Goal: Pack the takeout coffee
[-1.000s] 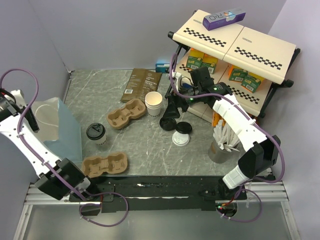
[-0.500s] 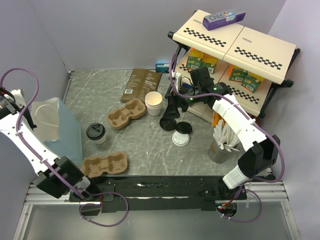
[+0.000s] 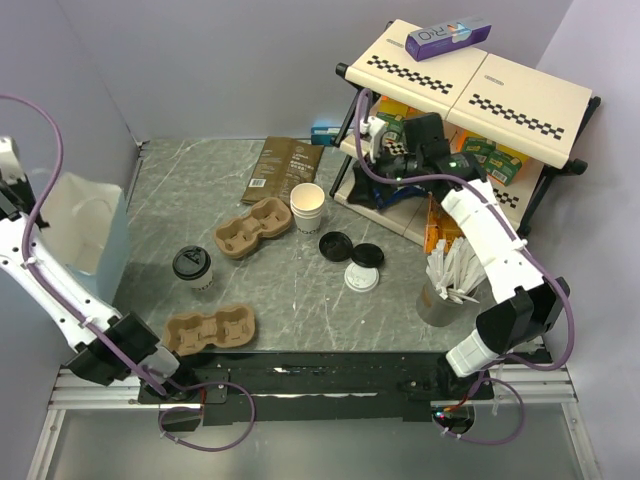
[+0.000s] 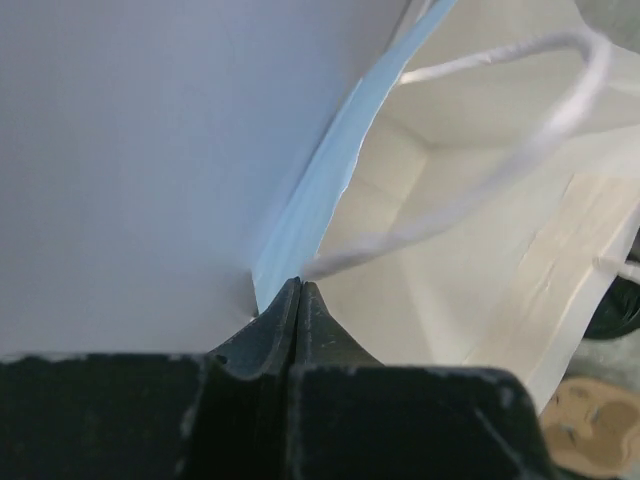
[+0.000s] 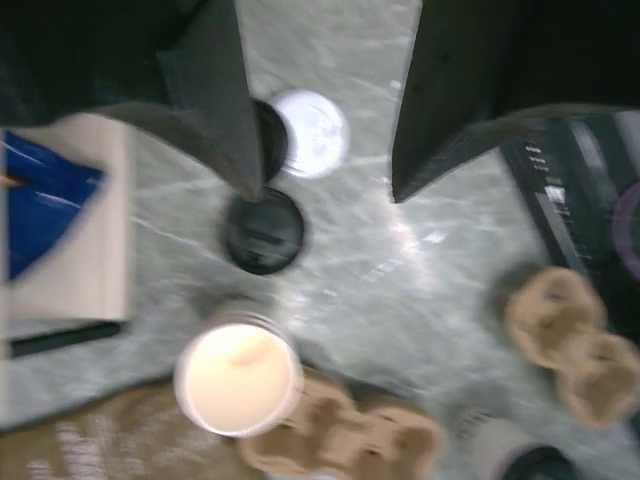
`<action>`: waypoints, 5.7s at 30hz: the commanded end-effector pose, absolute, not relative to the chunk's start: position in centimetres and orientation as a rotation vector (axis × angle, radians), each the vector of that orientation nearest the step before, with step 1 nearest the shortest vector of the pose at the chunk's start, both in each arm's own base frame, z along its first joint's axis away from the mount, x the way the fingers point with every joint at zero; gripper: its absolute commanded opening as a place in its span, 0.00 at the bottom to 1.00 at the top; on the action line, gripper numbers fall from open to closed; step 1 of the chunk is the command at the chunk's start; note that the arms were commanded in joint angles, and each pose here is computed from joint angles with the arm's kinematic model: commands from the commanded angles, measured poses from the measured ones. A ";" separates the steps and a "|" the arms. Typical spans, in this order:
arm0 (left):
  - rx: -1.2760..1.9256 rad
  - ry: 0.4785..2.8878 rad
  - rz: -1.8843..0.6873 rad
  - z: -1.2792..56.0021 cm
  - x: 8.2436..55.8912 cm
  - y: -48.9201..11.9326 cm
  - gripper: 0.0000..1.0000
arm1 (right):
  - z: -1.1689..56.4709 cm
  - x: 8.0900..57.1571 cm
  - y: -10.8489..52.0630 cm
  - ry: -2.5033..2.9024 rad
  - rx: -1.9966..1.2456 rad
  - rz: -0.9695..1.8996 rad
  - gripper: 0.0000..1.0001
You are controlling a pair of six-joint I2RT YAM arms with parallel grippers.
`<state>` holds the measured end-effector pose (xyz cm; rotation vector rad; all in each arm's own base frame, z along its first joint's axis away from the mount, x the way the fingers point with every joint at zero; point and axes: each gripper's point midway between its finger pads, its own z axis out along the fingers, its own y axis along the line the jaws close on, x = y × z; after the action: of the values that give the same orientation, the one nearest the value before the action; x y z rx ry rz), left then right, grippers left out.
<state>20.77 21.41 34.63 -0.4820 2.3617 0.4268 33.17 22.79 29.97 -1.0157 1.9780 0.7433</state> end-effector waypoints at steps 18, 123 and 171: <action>-0.088 1.592 0.326 55.7 27.0 14.5 0.01 | 21.3 37.3 1.4 2.419 -1.038 -0.065 0.16; 0.392 2.662 0.508 22.4 15.4 8.2 0.90 | 26.3 31.1 23.6 2.044 -1.234 0.682 0.59; 0.260 2.144 0.559 41.1 24.7 8.8 0.01 | 29.2 31.3 24.1 1.950 -1.236 0.696 0.59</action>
<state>21.87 9.90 35.81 0.3024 2.3417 0.6353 31.55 23.88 26.57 -1.2292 2.0442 0.6971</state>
